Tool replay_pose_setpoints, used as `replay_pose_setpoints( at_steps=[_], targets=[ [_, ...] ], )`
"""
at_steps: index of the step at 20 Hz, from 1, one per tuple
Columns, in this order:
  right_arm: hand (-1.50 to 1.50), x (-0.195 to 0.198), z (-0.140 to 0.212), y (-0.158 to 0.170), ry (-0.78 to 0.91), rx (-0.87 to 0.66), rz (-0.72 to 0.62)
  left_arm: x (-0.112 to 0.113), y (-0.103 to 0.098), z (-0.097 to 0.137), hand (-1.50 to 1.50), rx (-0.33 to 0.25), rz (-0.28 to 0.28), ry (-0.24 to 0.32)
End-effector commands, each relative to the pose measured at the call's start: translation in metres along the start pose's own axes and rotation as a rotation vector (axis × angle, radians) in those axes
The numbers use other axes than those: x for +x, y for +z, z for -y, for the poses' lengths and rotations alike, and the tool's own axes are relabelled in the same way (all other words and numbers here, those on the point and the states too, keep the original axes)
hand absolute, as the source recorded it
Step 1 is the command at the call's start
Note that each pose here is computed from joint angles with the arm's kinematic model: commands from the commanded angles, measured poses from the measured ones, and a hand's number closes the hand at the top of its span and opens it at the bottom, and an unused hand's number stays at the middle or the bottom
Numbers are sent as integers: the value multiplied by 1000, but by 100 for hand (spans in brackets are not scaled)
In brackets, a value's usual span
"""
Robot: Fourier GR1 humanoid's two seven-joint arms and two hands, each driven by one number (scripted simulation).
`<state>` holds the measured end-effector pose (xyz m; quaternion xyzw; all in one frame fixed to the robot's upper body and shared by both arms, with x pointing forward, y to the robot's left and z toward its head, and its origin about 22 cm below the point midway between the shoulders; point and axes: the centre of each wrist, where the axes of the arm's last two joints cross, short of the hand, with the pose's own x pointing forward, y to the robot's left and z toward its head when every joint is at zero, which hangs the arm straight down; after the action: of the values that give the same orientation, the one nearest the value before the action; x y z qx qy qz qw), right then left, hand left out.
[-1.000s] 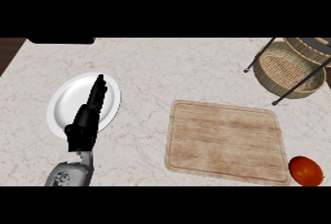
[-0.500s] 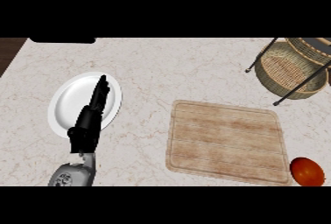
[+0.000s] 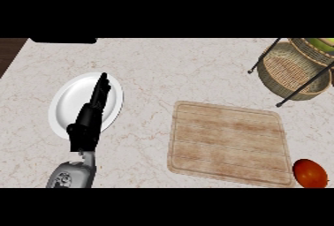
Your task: Pick the pear from the cutting board and place it in the tiered basket
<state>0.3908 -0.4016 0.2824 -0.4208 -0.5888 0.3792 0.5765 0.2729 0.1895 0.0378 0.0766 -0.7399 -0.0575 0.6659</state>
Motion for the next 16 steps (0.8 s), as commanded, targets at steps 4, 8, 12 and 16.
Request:
replay_pose_setpoints(
  at_steps=[4, 8, 12, 16],
  targets=[
    [-150, -31, -26, -11, -256, 38, -5, -6, -7, -12, 0, 1, -2, 7],
    [-150, -48, 11, -1, -460, -105, -23, -4, -2, 0, 0, 18, 18, -2],
    [-150, -71, 31, 12, -512, -196, -166, -17, 3, -14, 0, 8, 3, 15],
    [-150, -117, 46, 43, -628, -233, -246, -9, 4, -5, 0, 7, 11, -6]
  ],
)
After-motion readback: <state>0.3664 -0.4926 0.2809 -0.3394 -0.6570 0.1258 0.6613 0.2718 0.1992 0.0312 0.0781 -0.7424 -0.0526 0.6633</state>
